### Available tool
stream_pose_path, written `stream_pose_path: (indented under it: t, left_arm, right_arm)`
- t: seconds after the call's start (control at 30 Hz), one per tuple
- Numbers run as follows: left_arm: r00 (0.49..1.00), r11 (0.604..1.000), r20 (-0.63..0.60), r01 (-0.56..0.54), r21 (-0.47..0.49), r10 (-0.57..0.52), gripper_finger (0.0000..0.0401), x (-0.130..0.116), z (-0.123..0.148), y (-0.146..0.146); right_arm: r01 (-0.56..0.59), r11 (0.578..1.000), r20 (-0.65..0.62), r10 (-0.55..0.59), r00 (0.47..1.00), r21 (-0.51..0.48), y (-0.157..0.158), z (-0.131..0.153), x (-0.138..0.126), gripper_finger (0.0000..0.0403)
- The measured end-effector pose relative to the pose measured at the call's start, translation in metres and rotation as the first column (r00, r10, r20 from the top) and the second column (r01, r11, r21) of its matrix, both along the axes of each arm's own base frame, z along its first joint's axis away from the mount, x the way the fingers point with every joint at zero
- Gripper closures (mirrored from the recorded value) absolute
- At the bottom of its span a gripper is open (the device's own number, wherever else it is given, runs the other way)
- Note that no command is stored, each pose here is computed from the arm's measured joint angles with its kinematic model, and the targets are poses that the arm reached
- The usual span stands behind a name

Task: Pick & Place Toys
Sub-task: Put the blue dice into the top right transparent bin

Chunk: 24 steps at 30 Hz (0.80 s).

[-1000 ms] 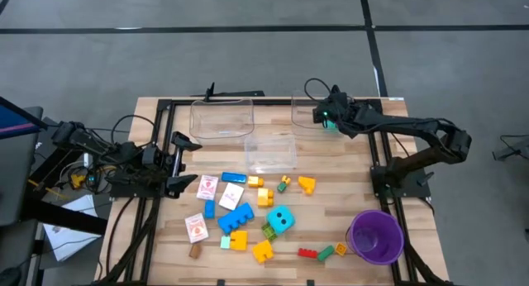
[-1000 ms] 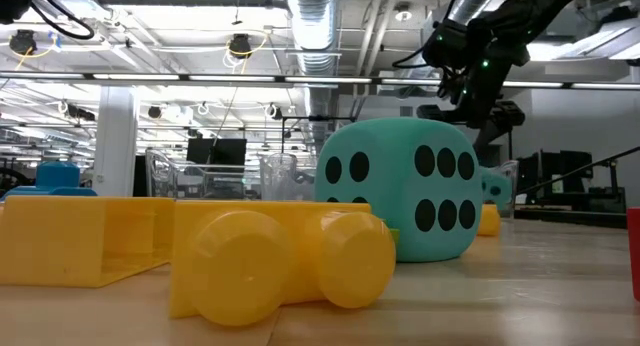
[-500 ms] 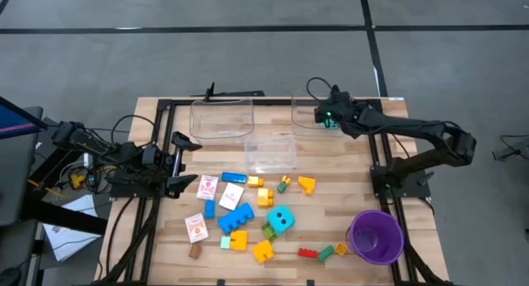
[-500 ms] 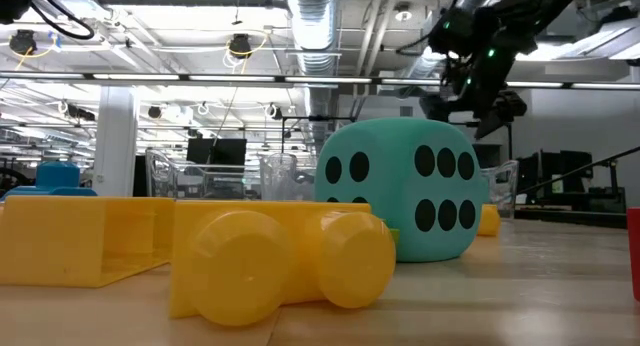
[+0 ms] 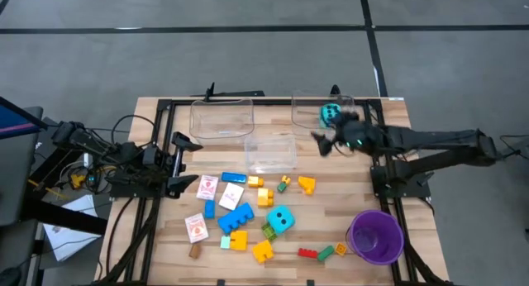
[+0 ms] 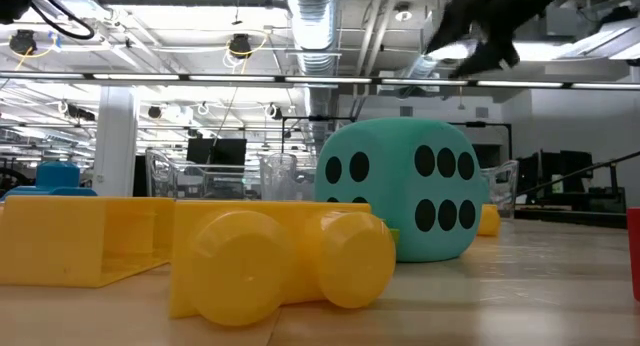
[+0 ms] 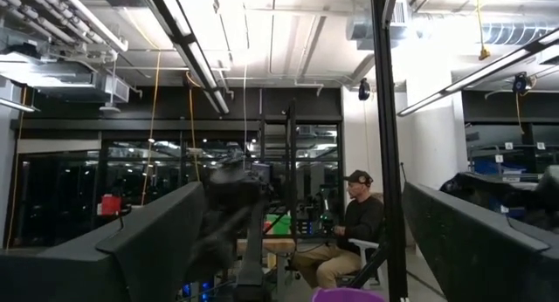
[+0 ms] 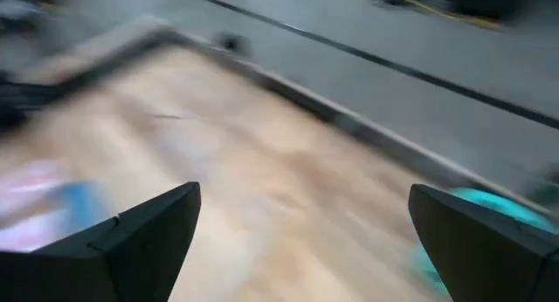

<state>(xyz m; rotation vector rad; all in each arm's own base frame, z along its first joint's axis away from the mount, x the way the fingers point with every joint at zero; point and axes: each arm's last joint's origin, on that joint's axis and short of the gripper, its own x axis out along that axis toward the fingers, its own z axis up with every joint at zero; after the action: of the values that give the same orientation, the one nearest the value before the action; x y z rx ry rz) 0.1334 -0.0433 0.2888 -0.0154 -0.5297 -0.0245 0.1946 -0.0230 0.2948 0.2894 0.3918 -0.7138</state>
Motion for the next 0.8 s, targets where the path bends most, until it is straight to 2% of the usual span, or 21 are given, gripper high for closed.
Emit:
stream_pose_path:
  t: [0.17,0.43,0.6,0.8]
  left_arm:
    - [0.999,1.000,-0.026,-0.021,-0.004,0.021,0.0018,0.001,-0.002,0.000]
    - [0.998,0.999,-0.056,-0.026,-0.021,0.025,0.0018,0.007,-0.006,-0.001]
    - [0.997,0.999,-0.070,-0.026,-0.038,0.024,0.0018,0.009,-0.008,-0.002]
    - [0.989,0.993,-0.120,-0.099,-0.067,0.090,0.0018,0.016,-0.013,-0.002]
  right_arm:
    - [-0.244,0.969,0.124,0.248,0.961,-0.048,0.045,0.005,-0.006,0.0003]
    - [-0.348,0.912,0.198,0.390,0.899,-0.216,0.080,0.019,-0.010,0.0003]
    - [-0.386,0.896,0.193,0.428,0.883,-0.219,0.088,0.018,-0.012,0.0003]
    - [-0.336,0.913,0.193,0.381,0.904,-0.231,0.086,0.019,-0.013,0.0003]
